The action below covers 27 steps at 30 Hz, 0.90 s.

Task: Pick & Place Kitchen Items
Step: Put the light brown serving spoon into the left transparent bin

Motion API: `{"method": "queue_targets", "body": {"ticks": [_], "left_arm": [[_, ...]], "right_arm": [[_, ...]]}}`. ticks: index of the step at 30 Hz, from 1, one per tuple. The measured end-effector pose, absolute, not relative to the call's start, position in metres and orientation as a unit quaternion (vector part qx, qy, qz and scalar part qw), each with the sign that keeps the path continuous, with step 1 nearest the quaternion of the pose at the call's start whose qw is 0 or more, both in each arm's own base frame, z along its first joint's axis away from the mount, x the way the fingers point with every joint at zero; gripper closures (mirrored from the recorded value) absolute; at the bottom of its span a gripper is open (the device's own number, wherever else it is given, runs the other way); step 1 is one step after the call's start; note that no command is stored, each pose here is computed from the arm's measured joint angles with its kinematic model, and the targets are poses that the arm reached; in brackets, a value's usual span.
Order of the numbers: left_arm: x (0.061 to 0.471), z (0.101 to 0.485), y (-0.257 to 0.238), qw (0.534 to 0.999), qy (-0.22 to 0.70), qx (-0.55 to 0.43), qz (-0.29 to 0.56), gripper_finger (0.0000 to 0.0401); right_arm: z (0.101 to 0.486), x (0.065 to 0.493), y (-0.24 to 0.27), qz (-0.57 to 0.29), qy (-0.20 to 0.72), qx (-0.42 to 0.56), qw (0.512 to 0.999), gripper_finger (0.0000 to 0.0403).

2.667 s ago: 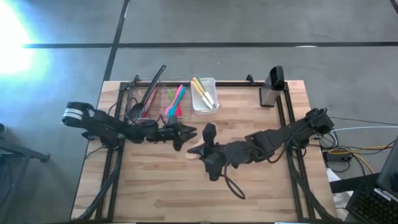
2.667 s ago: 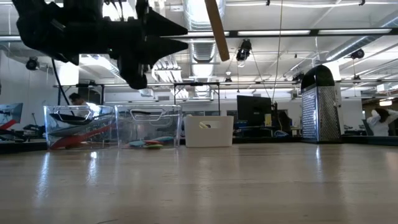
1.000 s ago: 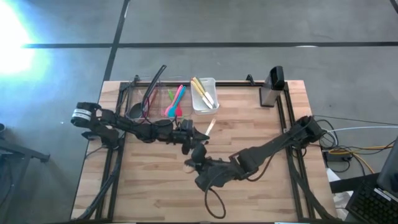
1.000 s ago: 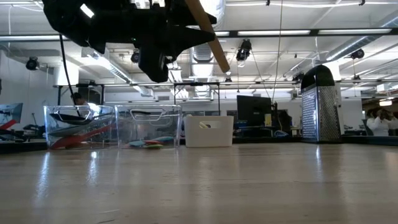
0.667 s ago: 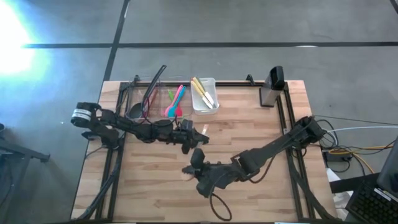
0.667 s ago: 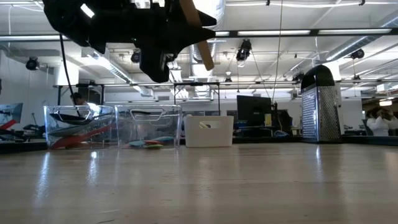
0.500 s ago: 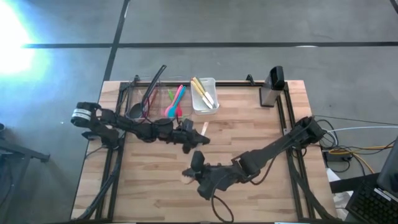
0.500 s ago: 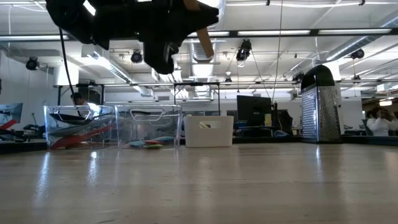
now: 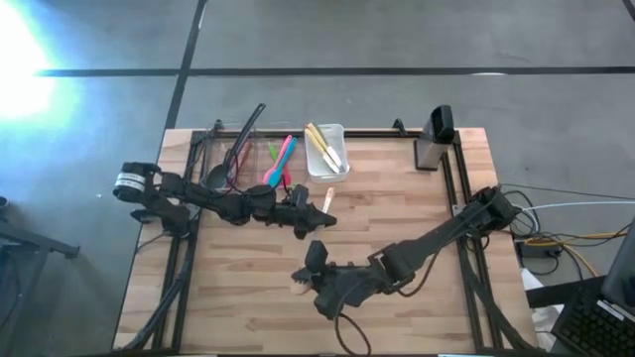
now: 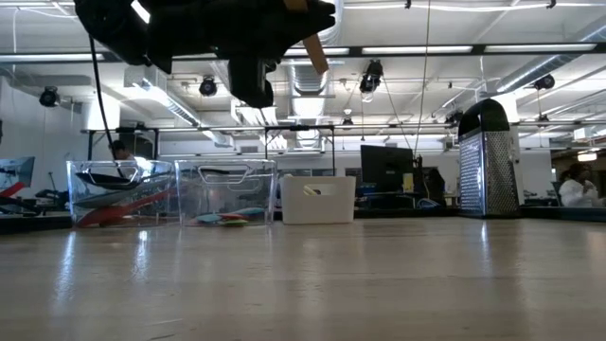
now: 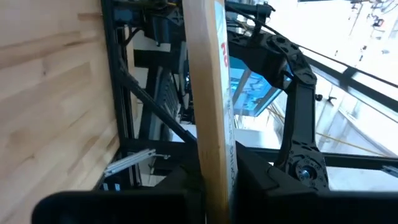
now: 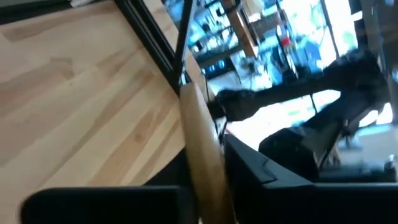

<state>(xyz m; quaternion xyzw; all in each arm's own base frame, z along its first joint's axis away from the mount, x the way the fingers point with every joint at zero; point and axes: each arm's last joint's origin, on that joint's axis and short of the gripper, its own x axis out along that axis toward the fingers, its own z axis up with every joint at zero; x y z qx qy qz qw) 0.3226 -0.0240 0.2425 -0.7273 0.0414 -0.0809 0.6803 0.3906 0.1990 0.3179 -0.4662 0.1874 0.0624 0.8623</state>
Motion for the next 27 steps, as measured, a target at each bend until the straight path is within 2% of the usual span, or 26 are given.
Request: {"method": "queue_targets", "body": {"ticks": [6,12,27], "left_arm": [[0.322,0.250,-0.014,0.698,0.011,-0.708,-0.105,0.0376],[0.321,0.259,-0.009,0.734,-0.030,-0.665,-0.133,0.0379],[0.320,0.266,-0.007,0.749,-0.045,-0.642,-0.158,0.0379]], "right_arm": [[0.320,0.375,0.208,0.012,0.220,-0.439,0.871,0.0282],[0.320,0.353,0.209,-0.035,0.282,-0.386,0.878,0.0237],[0.329,0.348,0.208,-0.041,0.271,-0.343,0.898,0.0194]]}}
